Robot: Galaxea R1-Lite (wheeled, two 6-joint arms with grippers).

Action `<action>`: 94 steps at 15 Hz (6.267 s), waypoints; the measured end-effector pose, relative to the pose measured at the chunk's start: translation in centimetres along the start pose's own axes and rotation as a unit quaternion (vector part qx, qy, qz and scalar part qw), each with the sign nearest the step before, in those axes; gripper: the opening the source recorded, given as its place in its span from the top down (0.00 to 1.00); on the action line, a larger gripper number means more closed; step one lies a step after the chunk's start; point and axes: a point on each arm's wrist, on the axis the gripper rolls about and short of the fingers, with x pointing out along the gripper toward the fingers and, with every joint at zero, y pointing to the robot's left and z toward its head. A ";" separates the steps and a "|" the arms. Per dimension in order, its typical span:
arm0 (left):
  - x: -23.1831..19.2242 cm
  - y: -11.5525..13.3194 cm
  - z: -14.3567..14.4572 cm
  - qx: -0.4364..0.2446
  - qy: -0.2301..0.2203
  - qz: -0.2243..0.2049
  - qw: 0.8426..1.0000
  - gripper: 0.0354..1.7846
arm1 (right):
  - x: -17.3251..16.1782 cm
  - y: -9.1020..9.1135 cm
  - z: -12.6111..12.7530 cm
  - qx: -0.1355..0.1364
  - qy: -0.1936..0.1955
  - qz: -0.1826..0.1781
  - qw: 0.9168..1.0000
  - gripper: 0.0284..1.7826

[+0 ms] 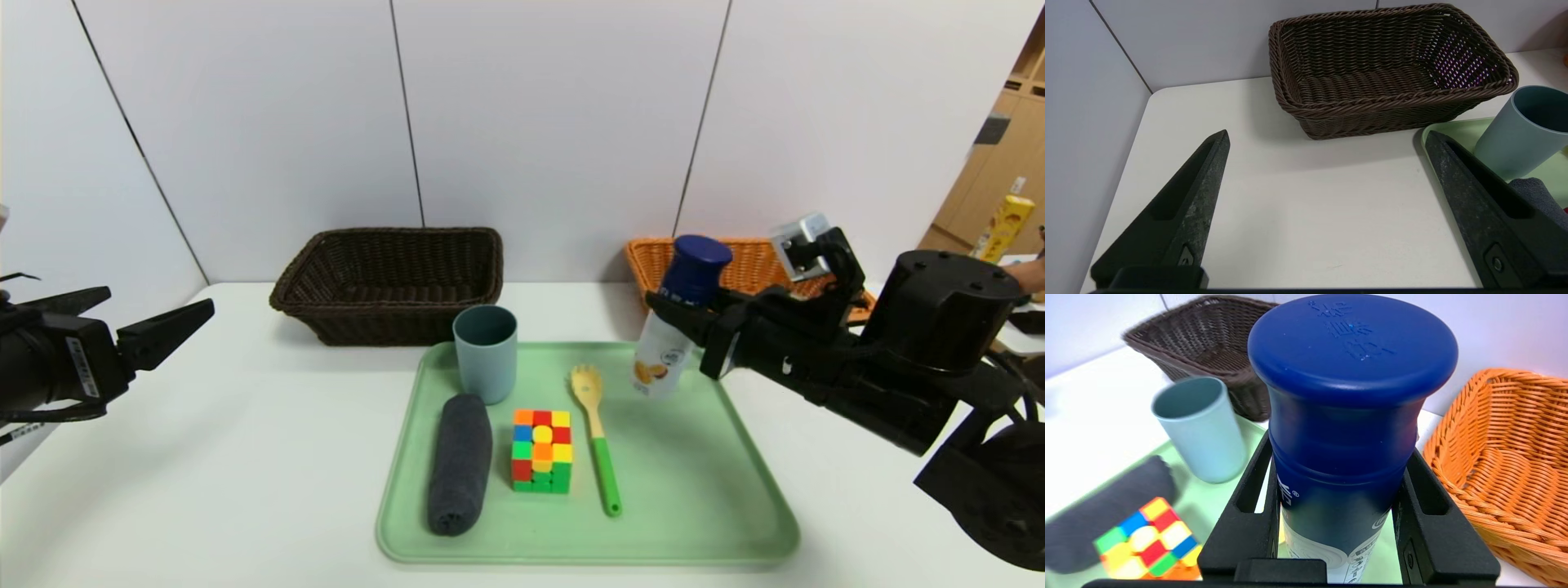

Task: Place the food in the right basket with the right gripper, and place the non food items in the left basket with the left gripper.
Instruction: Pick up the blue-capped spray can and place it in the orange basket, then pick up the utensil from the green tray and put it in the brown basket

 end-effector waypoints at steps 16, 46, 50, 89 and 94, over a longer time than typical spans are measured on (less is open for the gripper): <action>0.0 0.0 0.0 -0.002 0.000 0.001 1.000 0.06 | 2.4 -14.7 9.8 -0.043 0.033 -0.225 0.973 0.59; -0.3 -0.1 -0.2 -0.001 -0.001 0.000 1.000 0.06 | 4.3 -15.2 2.6 -0.005 0.137 -0.254 0.958 0.13; -0.4 -0.1 -0.2 -0.002 -0.001 0.000 1.000 0.06 | 0.0 -12.3 4.4 0.000 0.152 -0.251 0.956 0.10; -1.3 -0.2 -0.7 -0.003 -0.004 0.001 1.000 0.06 | 7.6 6.8 -1.8 -0.017 0.494 -0.109 0.862 0.05; -1.5 -0.3 -0.7 -0.003 -0.007 0.001 1.000 0.06 | 8.0 6.8 -2.5 -0.017 0.499 -0.109 0.860 0.05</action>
